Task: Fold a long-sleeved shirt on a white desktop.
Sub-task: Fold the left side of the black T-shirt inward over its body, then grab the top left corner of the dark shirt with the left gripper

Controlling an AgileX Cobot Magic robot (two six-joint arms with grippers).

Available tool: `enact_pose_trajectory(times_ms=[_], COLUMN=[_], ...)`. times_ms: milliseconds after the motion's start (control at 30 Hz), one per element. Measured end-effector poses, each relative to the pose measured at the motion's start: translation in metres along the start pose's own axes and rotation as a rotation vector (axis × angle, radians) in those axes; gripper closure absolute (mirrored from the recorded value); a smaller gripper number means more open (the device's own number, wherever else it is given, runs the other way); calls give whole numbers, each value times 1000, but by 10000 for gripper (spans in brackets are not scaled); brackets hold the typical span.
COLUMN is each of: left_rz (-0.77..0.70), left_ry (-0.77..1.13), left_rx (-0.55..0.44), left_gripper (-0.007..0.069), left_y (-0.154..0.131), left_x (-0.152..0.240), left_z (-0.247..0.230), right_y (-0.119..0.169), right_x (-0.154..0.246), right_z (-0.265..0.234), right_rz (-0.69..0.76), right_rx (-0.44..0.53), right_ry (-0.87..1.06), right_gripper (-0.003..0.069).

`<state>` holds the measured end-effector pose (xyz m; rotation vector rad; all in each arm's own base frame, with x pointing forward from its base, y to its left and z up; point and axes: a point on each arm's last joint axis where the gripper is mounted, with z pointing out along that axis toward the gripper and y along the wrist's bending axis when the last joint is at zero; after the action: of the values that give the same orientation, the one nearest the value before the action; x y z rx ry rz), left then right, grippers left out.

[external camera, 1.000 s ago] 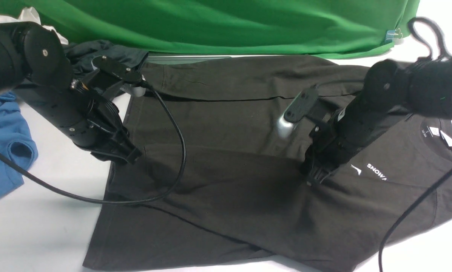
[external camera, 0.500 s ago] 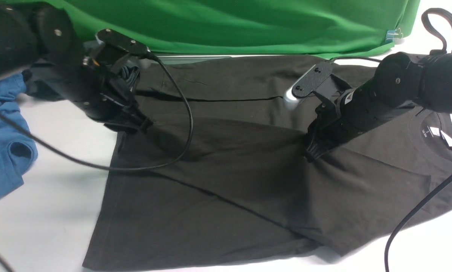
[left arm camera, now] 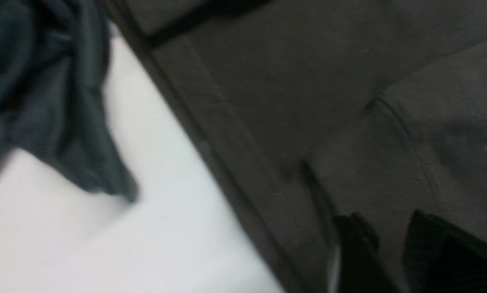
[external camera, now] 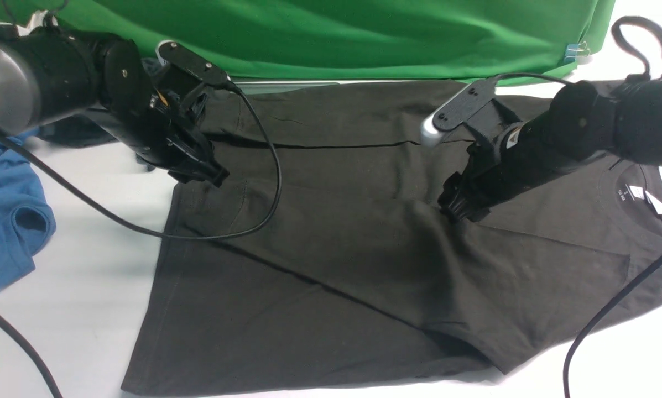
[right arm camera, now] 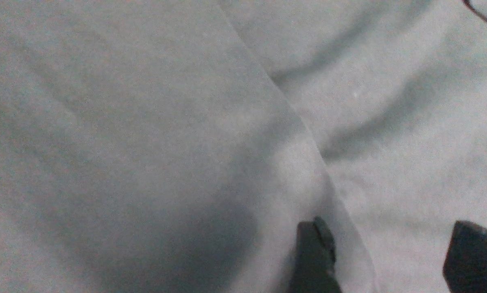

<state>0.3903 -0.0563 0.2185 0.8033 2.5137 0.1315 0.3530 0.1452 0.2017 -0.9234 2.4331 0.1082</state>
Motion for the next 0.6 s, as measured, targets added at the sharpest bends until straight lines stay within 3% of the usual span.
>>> enact_pose_trajectory(times_ms=[100, 200, 400, 467, 600], left_rz=[-78, -97, 113, 181, 280], left_ry=[-9, -26, -92, -109, -119], left_rx=[-14, -25, 48, 61, 45], left_gripper=[247, 242, 560, 596, 599], left_y=[6, 10, 14, 17, 24], left_x=[2, 1, -22, -32, -45], left_z=[-2, -11, -38, -40, -25], right_y=[3, 7, 17, 19, 22], right_x=[3, 7, 20, 21, 21], right_z=[-22, -46, -103, -123, -159], right_rz=[32, 34, 22, 22, 19], right_rx=[-23, -49, -78, -64, -33], right_ry=[58, 109, 143, 102, 8], right_gripper=[318, 357, 412, 414, 414])
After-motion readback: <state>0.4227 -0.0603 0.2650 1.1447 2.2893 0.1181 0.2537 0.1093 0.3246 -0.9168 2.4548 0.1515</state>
